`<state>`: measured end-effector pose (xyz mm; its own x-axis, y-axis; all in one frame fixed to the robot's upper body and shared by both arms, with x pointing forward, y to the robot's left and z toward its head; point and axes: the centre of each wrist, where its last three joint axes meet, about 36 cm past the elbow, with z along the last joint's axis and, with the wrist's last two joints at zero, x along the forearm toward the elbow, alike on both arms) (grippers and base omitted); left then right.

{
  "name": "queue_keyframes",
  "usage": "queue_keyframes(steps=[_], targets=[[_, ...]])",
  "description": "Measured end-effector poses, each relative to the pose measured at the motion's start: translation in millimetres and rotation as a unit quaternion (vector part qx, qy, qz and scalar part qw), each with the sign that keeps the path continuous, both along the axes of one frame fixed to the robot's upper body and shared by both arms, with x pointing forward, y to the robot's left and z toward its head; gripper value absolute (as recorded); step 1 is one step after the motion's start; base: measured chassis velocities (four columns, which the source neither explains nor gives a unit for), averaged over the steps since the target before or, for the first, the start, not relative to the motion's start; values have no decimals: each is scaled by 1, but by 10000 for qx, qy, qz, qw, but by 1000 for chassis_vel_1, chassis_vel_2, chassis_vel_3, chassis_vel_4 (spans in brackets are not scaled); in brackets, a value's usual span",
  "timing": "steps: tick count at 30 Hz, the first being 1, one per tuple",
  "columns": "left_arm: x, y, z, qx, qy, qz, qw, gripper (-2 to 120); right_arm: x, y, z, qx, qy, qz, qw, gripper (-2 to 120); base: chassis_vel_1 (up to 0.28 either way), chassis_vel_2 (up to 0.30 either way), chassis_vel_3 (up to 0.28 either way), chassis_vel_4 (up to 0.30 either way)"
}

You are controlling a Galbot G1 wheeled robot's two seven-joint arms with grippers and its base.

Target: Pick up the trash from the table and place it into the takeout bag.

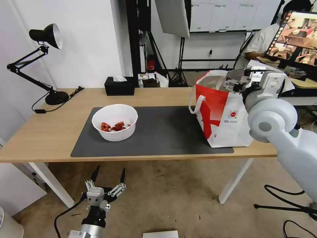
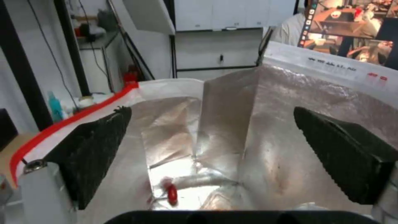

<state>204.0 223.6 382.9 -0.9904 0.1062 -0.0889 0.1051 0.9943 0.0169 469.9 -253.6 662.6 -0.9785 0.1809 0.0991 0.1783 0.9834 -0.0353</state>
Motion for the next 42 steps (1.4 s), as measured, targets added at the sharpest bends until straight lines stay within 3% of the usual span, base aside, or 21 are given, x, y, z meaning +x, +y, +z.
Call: queue_keyframes(steps=[5, 11, 18, 27, 32, 42], targets=[[0, 0, 2, -2, -24, 0, 10000, 100, -5, 0, -1, 221, -231, 272, 9991, 100, 0, 0, 0, 0], [1, -1, 4, -21, -57, 6, 10000, 100, -24, -2, -14, 599, -988, 1285, 9849, 100, 0, 0, 0, 0], [1, -2, 5, -39, -81, -8, 10000, 100, -52, -6, -44, 582, -1349, 1899, 9708, 100, 0, 0, 0, 0], [2, -5, 8, -82, -159, -46, 9998, 100, -86, 0, -73, 622, -1769, 2154, 9584, 100, 0, 0, 0, 0], [3, -5, 11, -93, -230, -50, 9997, 100, -107, -1, -110, 471, -1981, 2396, 9493, 100, 0, 0, 0, 0], [4, -3, 13, -96, -296, -91, 9995, 100, -151, -3, -175, 560, -1702, 2273, 9572, 100, 0, 0, 0, 0]])
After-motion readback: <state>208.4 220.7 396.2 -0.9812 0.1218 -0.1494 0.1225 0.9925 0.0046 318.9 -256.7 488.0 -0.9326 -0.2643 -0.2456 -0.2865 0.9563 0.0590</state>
